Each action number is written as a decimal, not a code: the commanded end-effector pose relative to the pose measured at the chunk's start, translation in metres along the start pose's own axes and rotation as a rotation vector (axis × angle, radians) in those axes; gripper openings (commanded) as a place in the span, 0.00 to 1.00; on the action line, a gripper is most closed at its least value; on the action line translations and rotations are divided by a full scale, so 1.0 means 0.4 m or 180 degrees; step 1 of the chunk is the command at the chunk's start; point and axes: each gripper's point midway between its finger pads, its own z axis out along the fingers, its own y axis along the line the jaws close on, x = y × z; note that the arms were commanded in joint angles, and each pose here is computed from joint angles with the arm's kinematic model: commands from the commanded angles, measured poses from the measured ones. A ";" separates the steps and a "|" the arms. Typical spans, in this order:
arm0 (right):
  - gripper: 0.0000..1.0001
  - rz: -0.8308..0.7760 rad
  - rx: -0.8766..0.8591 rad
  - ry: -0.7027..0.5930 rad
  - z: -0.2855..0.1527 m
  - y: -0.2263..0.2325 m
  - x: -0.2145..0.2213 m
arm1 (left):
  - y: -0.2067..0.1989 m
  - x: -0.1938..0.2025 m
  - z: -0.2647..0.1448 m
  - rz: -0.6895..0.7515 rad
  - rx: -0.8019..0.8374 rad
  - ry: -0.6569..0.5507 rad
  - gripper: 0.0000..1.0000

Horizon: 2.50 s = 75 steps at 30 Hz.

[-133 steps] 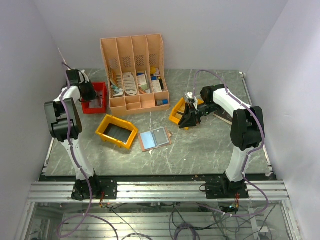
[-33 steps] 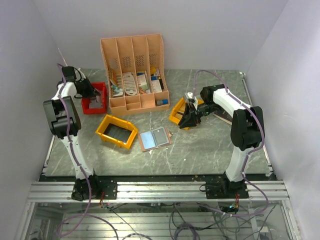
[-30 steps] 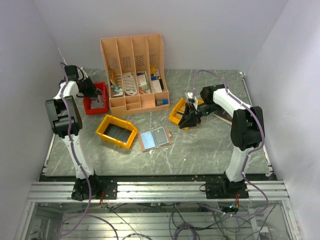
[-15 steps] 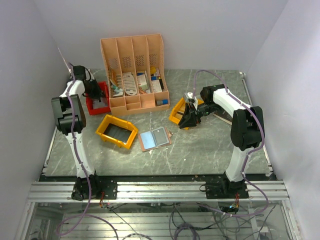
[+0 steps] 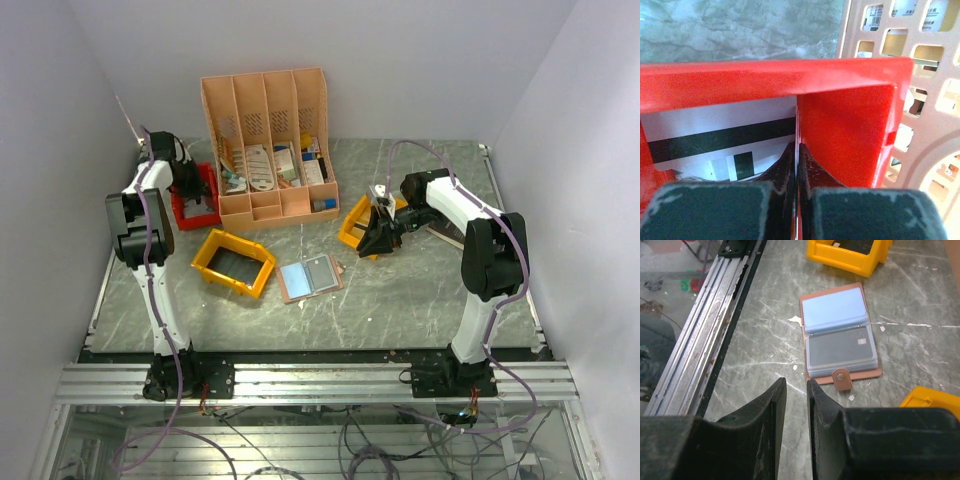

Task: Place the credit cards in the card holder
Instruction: Pick up the credit card from the storage box.

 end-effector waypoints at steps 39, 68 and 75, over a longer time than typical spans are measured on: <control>0.24 -0.0043 0.0045 -0.0058 -0.012 0.011 -0.020 | 0.012 -0.045 -0.130 -0.0267 0.0562 -0.0141 0.18; 0.25 -0.0038 0.0048 -0.0064 -0.012 0.012 -0.021 | 0.053 -0.119 -0.253 0.0047 0.0008 -0.0687 0.07; 0.25 -0.0036 0.0047 -0.0064 -0.012 0.012 -0.021 | 0.055 -0.110 -0.255 0.0126 -0.0003 -0.0628 0.07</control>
